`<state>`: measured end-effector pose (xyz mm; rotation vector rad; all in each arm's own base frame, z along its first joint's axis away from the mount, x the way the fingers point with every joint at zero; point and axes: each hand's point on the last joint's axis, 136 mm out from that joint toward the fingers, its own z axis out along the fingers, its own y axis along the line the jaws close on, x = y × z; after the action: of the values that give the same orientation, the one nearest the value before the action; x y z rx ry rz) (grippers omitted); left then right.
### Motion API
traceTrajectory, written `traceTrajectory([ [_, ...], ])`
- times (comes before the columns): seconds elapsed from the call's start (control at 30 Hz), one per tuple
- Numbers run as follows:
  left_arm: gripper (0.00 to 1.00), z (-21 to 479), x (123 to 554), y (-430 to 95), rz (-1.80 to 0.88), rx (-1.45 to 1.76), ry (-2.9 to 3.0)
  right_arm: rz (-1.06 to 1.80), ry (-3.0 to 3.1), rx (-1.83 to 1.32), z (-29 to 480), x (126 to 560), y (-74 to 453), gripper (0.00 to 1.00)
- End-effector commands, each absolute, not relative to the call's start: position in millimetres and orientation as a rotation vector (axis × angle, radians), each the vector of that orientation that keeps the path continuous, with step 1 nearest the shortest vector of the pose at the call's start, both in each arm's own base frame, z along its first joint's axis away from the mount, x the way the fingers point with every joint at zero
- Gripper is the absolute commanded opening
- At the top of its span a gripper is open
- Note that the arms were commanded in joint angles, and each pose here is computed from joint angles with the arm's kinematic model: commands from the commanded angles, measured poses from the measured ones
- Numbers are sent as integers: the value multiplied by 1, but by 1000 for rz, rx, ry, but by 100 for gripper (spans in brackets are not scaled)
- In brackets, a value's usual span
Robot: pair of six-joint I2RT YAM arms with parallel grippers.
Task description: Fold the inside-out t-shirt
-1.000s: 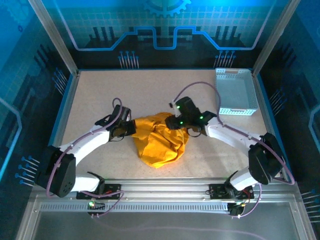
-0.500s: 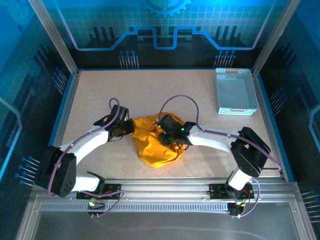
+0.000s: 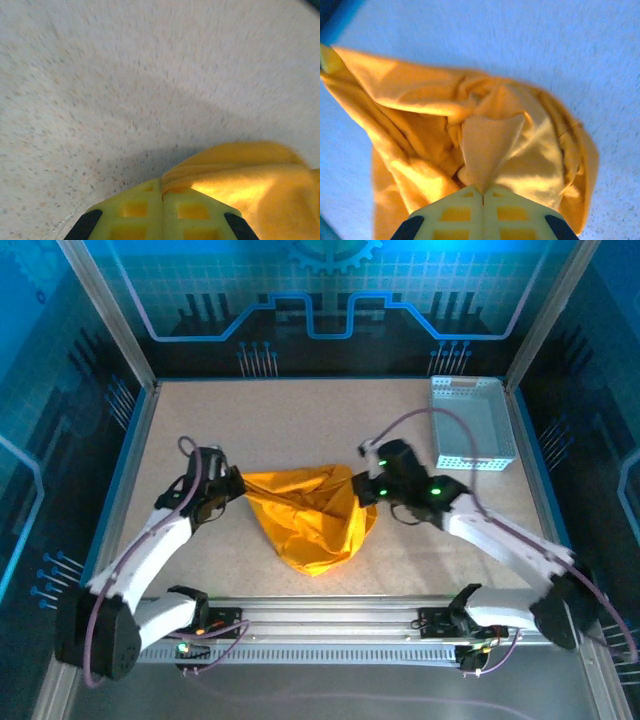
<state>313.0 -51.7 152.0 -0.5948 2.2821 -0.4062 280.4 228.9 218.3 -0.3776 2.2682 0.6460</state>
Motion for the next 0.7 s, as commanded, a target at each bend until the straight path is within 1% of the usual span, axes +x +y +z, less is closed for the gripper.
traceTrajectory([
  [0.0, 0, 188, 300, -22, -402, -713, 2133, 920, 2121, -378, 283, 257, 222, 0],
  [0.1, 0, 229, 285, -11, -470, -744, 1973, 1007, 2014, -354, 328, 245, 205, 0],
  [0.17, 0, 254, 273, -10, -515, -725, 1871, 1049, 1964, -331, 344, 240, 196, 0],
  [0.2, 0, 260, 269, -9, -525, -725, 1837, 1052, 1943, -310, 347, 241, 191, 0],
  [0.27, 0, 254, 264, -3, -494, -765, 1839, 1036, 1931, -249, 338, 248, 180, 0],
  [0.33, 0, 224, 267, 5, -402, -831, 1942, 1001, 1956, -175, 311, 263, 168, 0],
  [0.4, 0, 173, 274, 8, -270, -892, 2172, 917, 2092, -24, 255, 287, 149, 0],
  [0.47, 0, 124, 287, -5, -250, -860, 2403, 858, 2231, 31, 205, 303, 143, 0],
  [0.57, 0, 61, 294, -20, -231, -873, 2693, 755, 2383, 60, 142, 322, 142, 0],
  [0.6, 0, 54, 296, -23, -239, -880, 2720, 722, 2408, 75, 128, 326, 140, 0],
  [0.67, 0, 56, 300, -23, -256, -890, 2689, 676, 2434, 91, 111, 328, 138, 0],
])
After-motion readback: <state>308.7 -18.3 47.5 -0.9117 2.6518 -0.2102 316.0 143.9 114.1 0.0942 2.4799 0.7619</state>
